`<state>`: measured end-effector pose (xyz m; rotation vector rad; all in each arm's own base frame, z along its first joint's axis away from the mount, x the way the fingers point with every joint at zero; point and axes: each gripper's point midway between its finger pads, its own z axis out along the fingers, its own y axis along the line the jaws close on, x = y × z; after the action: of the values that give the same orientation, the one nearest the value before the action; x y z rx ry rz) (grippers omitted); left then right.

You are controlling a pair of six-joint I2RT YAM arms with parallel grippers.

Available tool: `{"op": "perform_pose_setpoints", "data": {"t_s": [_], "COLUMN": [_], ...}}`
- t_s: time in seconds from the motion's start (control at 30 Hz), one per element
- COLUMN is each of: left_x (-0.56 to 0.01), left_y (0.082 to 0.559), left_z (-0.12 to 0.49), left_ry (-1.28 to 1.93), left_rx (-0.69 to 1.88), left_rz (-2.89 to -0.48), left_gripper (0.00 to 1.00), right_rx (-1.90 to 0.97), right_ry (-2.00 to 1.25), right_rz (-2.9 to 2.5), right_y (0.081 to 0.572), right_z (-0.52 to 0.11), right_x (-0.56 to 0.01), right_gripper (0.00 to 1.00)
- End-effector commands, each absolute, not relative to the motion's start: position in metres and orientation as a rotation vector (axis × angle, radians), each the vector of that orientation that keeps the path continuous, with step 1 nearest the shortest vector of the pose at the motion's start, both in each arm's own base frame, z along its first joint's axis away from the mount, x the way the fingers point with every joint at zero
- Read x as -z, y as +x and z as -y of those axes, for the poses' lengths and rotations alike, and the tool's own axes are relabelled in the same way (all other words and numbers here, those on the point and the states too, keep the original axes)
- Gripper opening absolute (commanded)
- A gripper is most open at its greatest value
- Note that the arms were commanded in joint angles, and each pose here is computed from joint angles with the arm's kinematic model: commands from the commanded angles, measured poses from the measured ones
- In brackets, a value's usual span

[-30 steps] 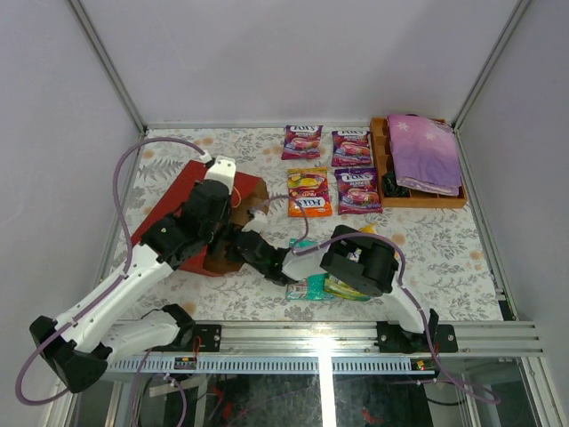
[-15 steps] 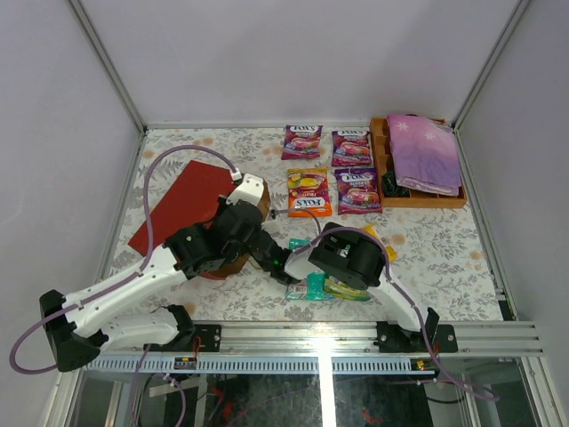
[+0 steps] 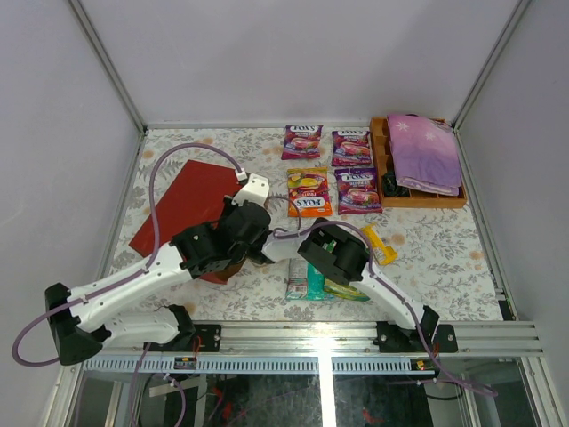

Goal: Take the snacks out of the paper bag

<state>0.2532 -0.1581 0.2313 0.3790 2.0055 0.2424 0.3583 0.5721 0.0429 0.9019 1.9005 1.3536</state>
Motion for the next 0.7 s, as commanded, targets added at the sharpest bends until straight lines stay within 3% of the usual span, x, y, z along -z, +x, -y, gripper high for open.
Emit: {"op": "perform_pose_setpoints", "data": {"t_s": [0.0,0.23,0.4,0.67], "left_x": [-0.254,-0.253,-0.253,-0.254], "left_y": [0.253,0.252,0.252,0.250], "left_z": [0.161,0.148,0.134,0.129], "left_ry": [0.302,0.272,0.228,0.198], "left_rx": [-0.168,-0.204,-0.256,-0.253], "left_rz": [-1.966,-1.944,-1.910,-1.902], "left_gripper": [0.00,0.00,0.00,0.00], "right_rx": [-1.217,-1.230,-1.253,-1.242], "right_ry": [0.877,0.714,0.538,0.279], "right_rz": [-2.035,-1.954,-1.950,-2.195], "right_y": [0.357,0.353,0.326,0.252], "right_z": [-0.578,-0.563,-0.533,-0.496], "right_x": [0.010,-0.033,-0.076,-0.075], "right_gripper": [0.59,0.02,0.00,0.00]}}
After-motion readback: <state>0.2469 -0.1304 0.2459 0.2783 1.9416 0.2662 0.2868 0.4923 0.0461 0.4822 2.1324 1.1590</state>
